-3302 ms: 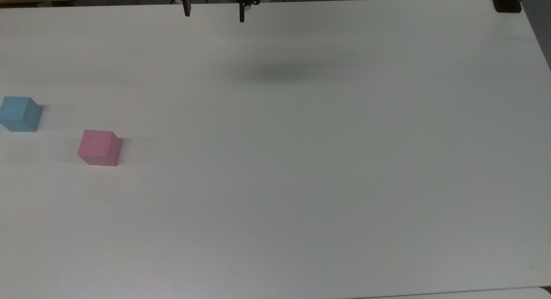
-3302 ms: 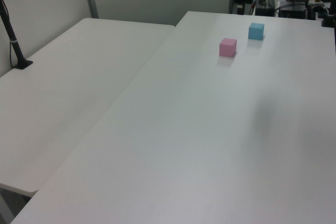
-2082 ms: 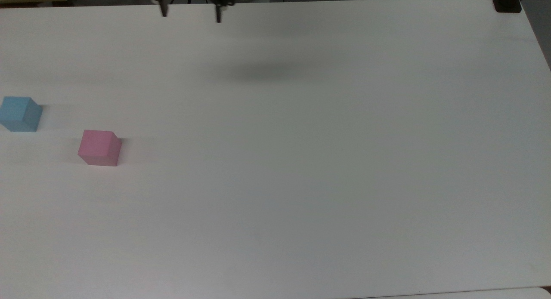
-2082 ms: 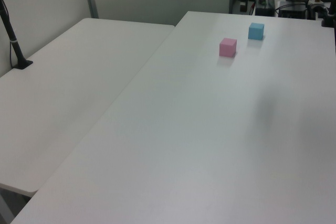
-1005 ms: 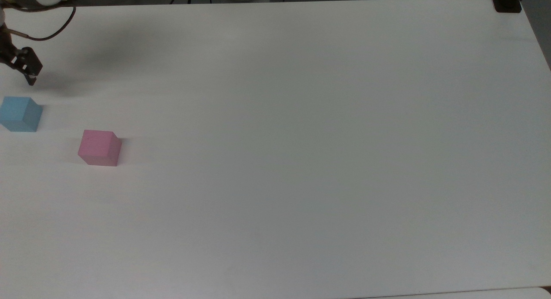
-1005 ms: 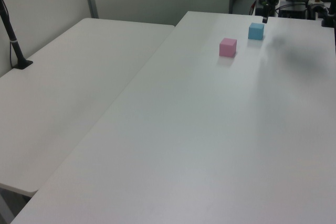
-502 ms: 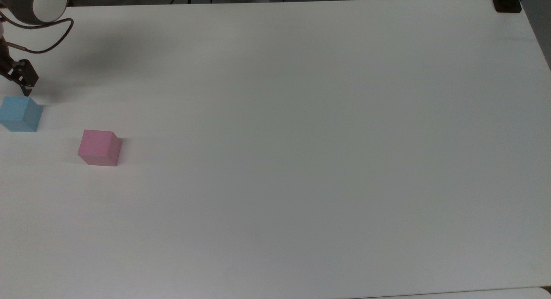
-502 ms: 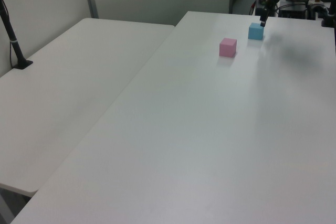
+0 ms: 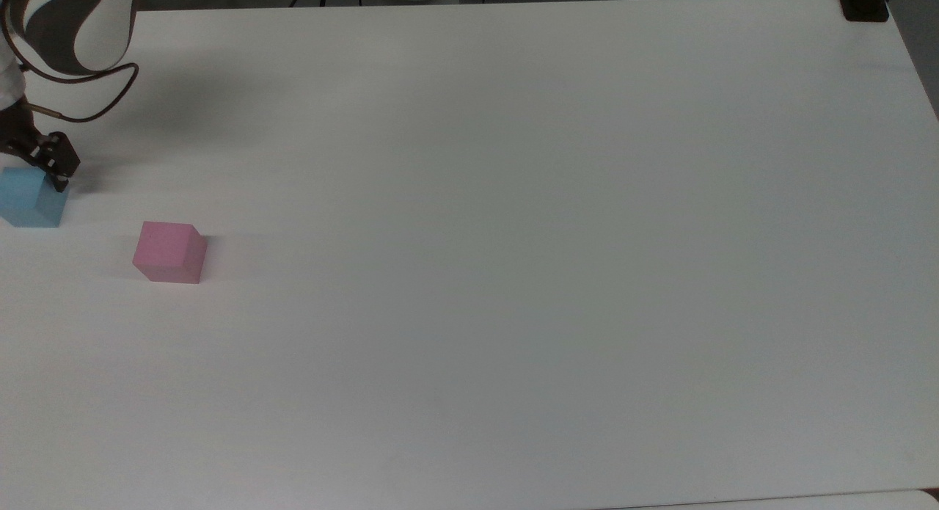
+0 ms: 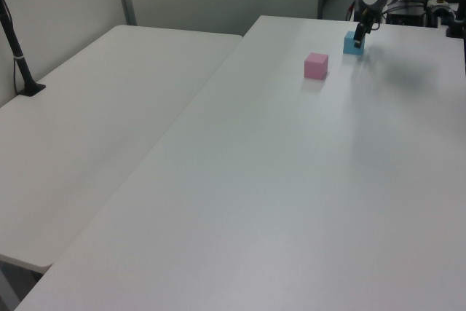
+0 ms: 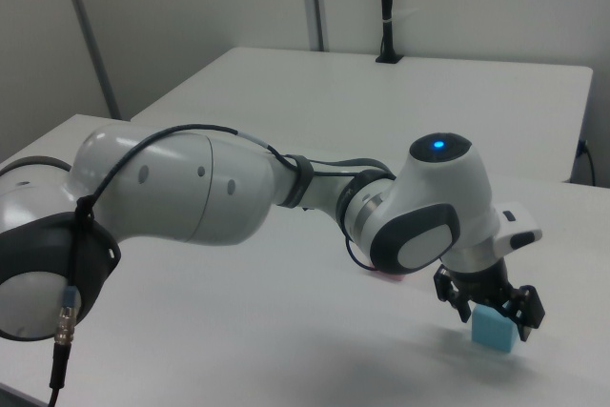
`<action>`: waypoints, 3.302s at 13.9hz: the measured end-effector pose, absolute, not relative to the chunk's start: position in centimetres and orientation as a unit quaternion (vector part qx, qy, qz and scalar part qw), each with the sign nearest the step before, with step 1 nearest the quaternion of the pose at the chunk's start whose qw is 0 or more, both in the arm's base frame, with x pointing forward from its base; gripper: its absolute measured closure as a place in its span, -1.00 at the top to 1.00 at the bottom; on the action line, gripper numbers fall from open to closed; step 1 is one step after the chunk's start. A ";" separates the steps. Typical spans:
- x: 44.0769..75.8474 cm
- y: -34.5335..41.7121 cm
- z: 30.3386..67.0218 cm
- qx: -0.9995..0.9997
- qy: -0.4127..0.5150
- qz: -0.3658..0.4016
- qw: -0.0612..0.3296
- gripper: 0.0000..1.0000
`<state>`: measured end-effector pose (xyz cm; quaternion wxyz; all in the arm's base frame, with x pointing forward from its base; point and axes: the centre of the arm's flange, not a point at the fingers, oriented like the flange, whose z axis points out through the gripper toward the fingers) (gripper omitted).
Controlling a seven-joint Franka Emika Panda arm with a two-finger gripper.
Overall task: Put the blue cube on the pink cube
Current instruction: 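Close the gripper on the light-blue cube, then lift the light-blue cube and carry it toward the pink cube, then lower the light-blue cube onto the pink cube's top face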
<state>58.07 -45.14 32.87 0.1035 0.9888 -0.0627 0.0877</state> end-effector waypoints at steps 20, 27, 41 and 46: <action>67.5 -28.5 41.4 0.981 -0.063 0.183 0.007 0.19; 66.8 -27.1 39.1 0.990 -0.057 0.128 -0.001 0.19; 64.7 -26.1 47.8 0.990 -0.052 0.128 0.039 1.00; 62.9 -14.5 56.4 0.994 -0.045 0.093 0.020 1.00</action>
